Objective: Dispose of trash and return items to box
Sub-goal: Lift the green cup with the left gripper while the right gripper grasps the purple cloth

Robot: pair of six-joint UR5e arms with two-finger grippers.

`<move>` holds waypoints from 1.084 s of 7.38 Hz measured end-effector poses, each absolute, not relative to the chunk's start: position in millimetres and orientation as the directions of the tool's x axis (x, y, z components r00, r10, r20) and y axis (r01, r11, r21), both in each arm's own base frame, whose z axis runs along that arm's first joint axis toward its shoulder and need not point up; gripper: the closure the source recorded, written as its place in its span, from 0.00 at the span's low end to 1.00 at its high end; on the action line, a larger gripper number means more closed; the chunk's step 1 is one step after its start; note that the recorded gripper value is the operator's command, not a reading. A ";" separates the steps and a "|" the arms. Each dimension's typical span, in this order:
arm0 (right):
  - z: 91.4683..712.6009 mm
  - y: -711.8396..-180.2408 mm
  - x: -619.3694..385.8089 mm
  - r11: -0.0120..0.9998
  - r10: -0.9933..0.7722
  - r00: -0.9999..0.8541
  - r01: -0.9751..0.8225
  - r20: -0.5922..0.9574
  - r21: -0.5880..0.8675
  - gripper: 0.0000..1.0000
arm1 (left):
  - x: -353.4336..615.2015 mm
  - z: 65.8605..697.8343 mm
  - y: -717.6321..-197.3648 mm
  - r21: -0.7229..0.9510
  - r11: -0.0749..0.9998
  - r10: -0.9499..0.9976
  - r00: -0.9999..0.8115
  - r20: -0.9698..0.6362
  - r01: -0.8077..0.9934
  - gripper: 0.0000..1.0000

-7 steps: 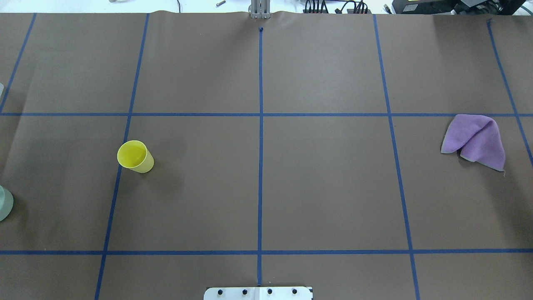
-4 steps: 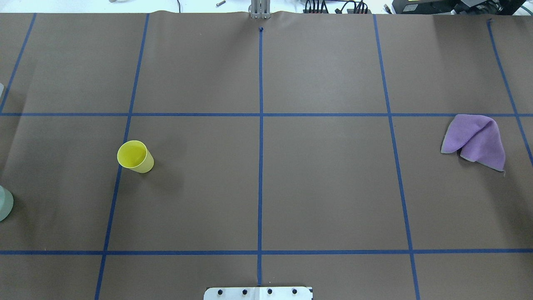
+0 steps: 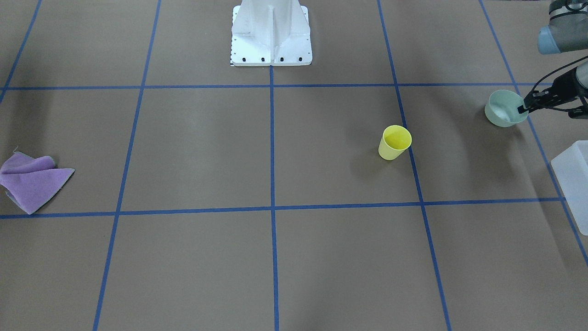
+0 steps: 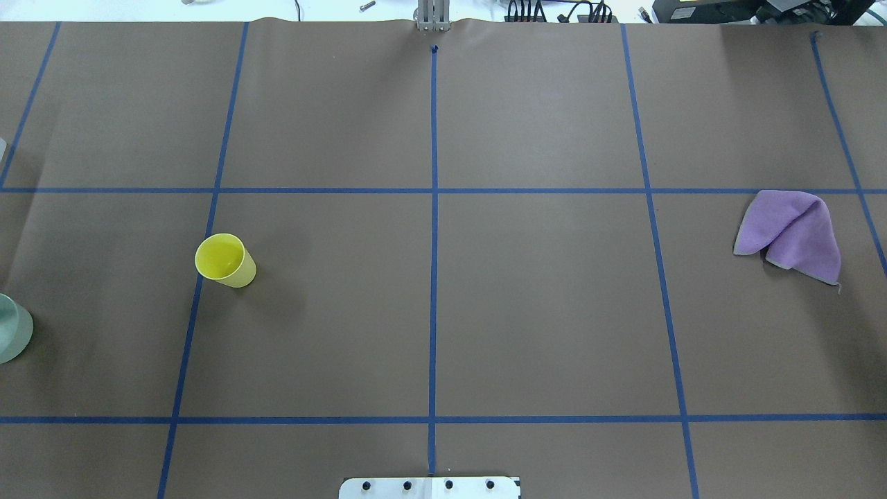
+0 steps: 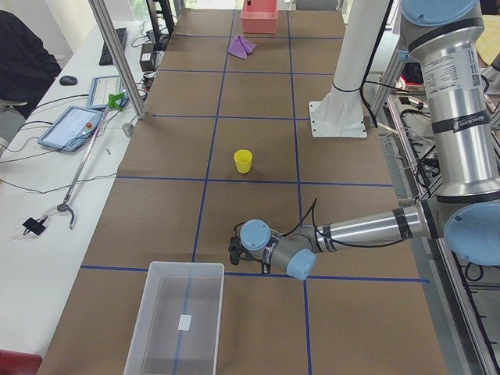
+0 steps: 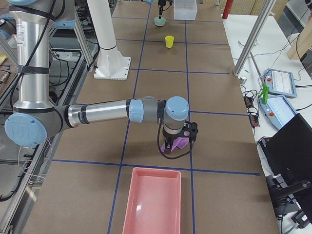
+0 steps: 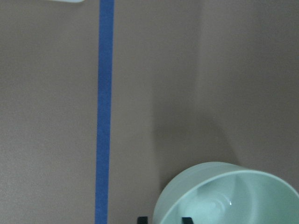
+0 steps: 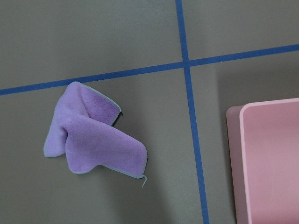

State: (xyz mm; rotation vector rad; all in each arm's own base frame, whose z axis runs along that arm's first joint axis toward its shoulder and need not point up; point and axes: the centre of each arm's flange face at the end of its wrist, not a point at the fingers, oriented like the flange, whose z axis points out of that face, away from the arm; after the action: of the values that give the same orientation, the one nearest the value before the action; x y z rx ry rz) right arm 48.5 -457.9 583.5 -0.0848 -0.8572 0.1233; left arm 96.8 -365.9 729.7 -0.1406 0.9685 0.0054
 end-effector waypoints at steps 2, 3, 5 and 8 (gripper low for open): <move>579.8 -458.8 44.6 0.992 0.125 0.633 -0.060 0.764 -0.113 0.00 | 96.5 710.9 -365.9 -0.150 0.987 -0.101 0.532 -0.841 -0.049 1.00; 577.8 -459.0 40.2 0.994 0.105 0.635 -0.047 0.766 -0.098 0.00 | 95.4 687.5 -367.2 -0.178 0.983 -0.135 0.481 -0.866 -0.045 1.00; 578.1 -457.5 20.2 0.998 0.050 0.653 -0.006 0.755 -0.060 0.00 | 72.5 655.3 -374.3 -0.204 0.979 -0.187 0.403 -0.896 0.002 1.00; 573.4 -467.3 -39.6 0.995 -0.076 0.719 0.097 0.691 0.008 0.00 | 29.7 647.1 -388.5 -0.219 0.970 -0.243 0.366 -0.898 0.105 1.00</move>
State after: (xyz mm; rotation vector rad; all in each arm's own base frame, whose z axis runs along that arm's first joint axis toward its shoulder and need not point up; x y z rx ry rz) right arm -39.6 -467.3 573.4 -0.0295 -0.7627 -0.0960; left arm 29.7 -388.5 647.1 -0.1320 1.1755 -0.2245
